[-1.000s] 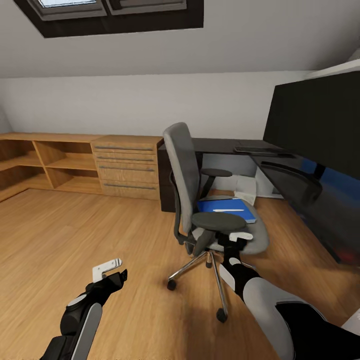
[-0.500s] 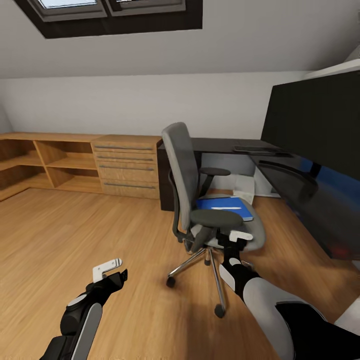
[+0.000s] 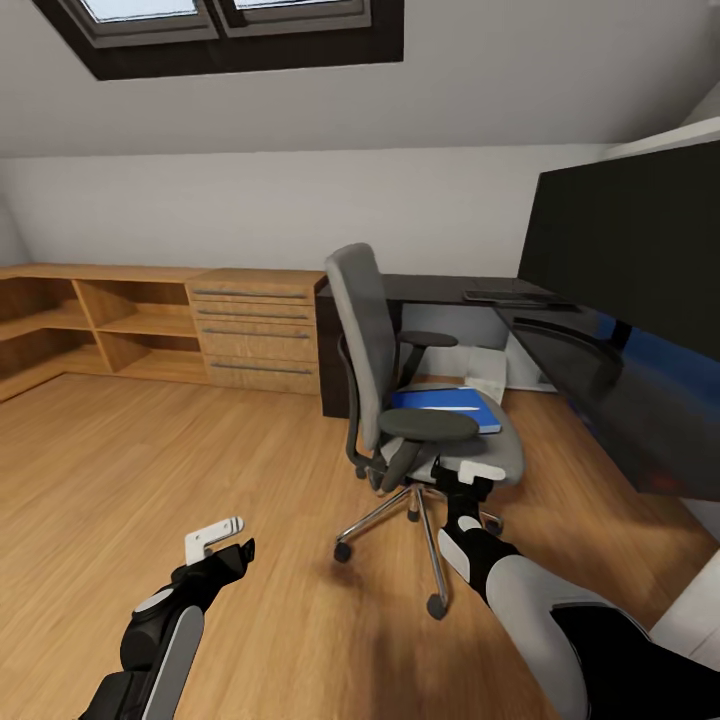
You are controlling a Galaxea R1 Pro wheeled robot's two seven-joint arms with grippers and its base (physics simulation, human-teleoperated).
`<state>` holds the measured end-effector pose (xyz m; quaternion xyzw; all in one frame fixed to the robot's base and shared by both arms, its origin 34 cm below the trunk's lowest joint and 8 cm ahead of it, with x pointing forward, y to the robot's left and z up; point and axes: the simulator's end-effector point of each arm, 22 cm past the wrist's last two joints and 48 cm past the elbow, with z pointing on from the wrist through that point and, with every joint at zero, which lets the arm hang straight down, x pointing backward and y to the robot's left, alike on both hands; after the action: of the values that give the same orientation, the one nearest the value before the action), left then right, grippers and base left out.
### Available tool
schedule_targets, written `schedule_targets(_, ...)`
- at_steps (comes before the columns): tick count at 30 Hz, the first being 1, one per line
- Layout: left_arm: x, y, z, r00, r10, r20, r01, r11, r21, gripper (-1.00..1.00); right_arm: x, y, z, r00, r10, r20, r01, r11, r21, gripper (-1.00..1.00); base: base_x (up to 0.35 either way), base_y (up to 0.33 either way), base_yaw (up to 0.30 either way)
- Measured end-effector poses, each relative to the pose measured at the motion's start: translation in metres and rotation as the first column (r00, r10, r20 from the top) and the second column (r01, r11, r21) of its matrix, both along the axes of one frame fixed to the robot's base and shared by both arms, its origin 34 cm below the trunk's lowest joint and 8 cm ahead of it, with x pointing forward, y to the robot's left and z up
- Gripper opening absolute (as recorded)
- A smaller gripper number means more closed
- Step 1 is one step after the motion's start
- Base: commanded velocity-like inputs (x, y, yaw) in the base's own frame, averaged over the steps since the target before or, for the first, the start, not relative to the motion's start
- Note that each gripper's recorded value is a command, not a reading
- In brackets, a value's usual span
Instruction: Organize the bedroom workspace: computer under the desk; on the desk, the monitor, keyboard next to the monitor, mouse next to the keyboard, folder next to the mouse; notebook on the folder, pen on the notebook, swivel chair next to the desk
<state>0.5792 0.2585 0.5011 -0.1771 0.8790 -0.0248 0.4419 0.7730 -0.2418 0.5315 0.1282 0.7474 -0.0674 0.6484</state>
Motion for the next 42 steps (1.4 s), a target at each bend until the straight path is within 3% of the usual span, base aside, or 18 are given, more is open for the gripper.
schedule_targets(25, -0.0003, 0.0013, -0.0003, 1.0, 0.004, -0.001, -0.004, 1.0, 0.001, 1.0, 0.0001, 0.0003, 0.0001, 1.0, 0.001, 0.0, -0.001, 1.0, 0.0, 1.0, 0.0, 0.0, 0.19)
schedule_targets(42, 0.0008, 0.0016, 0.0071, 1.0, 0.006, 0.015, -0.006, 1.0, 0.001, 1.0, 0.0006, -0.0033, 0.0077, 1.0, -0.005, 0.013, 0.005, 1.0, -0.001, 1.0, 0.0, 0.0, -0.098)
